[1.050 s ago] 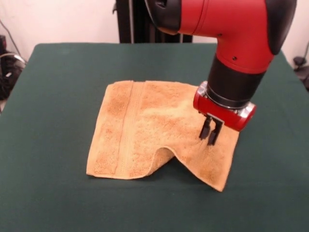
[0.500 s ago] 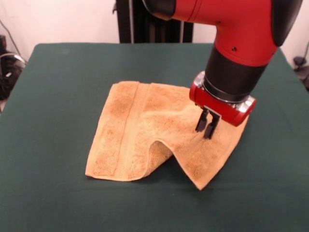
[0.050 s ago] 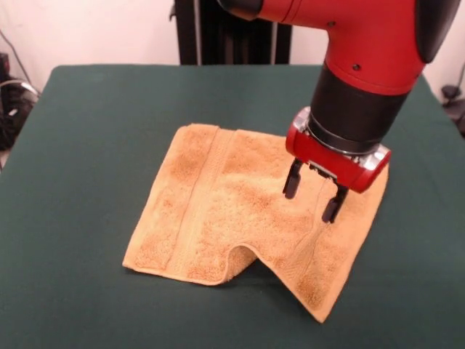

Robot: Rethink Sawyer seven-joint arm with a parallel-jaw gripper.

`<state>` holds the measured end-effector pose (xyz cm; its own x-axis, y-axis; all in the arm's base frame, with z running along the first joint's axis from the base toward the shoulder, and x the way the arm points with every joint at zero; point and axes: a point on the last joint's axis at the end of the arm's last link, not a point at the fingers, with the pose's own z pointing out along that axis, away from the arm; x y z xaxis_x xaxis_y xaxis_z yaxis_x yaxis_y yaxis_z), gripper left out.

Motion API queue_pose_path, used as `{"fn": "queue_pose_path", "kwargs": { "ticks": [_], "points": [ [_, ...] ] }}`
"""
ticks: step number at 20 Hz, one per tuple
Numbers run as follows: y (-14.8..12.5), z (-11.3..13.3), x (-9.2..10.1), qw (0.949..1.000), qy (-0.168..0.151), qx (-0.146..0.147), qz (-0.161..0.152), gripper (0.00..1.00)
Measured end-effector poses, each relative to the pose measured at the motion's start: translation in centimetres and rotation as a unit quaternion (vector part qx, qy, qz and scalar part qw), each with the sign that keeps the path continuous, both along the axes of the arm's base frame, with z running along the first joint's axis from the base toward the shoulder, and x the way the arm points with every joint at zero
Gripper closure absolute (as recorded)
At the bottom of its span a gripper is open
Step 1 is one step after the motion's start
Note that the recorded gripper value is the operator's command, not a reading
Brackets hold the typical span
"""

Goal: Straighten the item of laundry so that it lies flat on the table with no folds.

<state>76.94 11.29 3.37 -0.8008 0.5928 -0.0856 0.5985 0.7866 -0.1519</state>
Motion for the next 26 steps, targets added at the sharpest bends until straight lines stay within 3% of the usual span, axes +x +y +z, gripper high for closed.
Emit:
{"fn": "queue_pose_path", "kwargs": {
  "ticks": [9, 13, 17, 18, 20, 22, 24, 26],
  "points": [
    [1.0, 1.6, 1.4, 0.9975, -0.037, -0.041, 0.045, 0.00],
    [2.3, 3.0, 1.3, 0.9960, -0.061, -0.035, 0.054, 0.00],
    [4.4, 4.1, -0.5, 0.9970, -0.074, 0.021, -0.004, 0.00],
    [5.1, 4.2, -1.1, 0.9963, -0.071, 0.038, -0.031, 0.00],
    [6.2, 4.4, -2.2, 0.9928, -0.065, 0.064, -0.077, 0.00],
    [8.0, 4.5, -4.4, 0.9832, -0.038, 0.092, -0.153, 0.00],
    [9.1, 4.3, -6.4, 0.9778, -0.017, 0.094, -0.187, 0.00],
    [9.5, 4.0, -7.6, 0.9770, -0.006, 0.088, -0.194, 0.00]
  ]
}}
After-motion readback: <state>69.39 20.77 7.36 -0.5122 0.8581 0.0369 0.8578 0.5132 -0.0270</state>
